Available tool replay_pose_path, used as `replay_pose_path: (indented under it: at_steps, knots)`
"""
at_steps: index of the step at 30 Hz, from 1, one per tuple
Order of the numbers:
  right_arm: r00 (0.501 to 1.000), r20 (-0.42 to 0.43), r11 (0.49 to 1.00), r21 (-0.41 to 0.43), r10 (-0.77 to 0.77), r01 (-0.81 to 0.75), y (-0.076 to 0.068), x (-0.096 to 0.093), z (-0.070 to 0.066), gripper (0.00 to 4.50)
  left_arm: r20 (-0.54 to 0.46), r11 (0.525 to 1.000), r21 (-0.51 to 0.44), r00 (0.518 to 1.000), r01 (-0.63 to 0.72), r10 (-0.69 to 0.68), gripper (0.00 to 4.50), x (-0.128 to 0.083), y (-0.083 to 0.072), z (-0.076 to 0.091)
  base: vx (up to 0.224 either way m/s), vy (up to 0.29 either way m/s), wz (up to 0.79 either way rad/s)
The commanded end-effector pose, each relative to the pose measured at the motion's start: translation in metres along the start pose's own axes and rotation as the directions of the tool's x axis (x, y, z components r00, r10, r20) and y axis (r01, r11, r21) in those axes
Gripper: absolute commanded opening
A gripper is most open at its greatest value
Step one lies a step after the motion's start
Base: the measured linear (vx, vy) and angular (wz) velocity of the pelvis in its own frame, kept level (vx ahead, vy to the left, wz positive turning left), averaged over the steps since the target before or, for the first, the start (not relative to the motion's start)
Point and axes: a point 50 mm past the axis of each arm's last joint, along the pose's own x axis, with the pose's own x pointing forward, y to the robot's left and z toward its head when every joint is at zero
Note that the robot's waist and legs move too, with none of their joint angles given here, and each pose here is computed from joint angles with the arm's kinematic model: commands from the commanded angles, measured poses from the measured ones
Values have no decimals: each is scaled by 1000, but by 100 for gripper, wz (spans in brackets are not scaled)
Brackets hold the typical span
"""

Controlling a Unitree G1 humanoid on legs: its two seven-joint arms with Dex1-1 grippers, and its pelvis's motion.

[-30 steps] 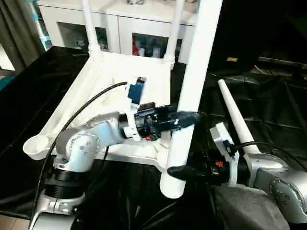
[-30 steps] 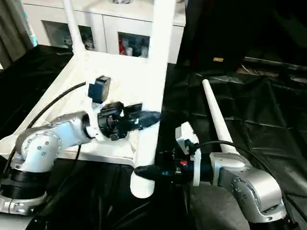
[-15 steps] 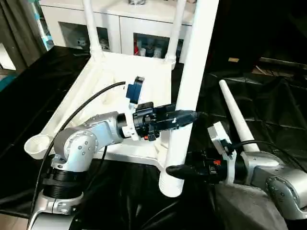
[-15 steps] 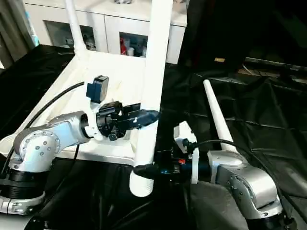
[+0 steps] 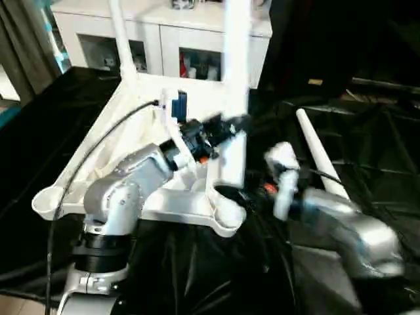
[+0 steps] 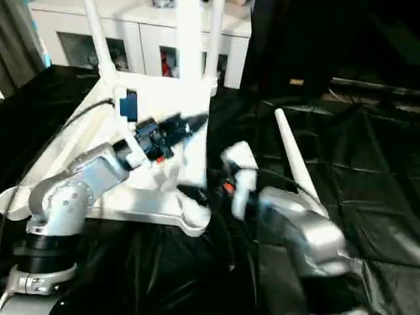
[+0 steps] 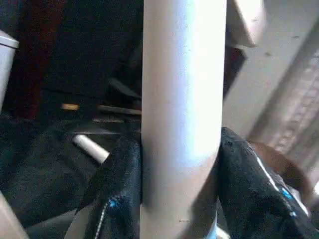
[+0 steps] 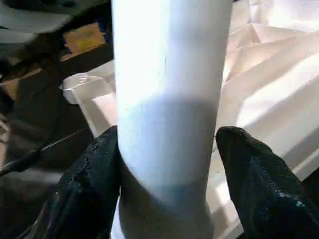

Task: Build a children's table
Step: Pick table leg

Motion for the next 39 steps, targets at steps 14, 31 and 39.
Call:
replay_pose_path:
  at_steps: [14, 31, 39]
  knots:
    - [999, 40, 999, -15, -30, 31, -2, 18, 9, 199, 10, 977, 166, 991, -130, 130, 182, 6, -14, 8, 0, 0, 0]
    - [925, 1, 925, -22, 380, -380, 15, -27, 18, 193, -106, 930, -127, 928, 344, -357, 282, -12, -16, -2, 0, 0, 0]
    - [901, -14, 901, 1, 434, -434, 20, -36, 17, 191, -23, 921, -167, 933, 351, -360, 218, -9, -9, 10, 0, 0, 0]
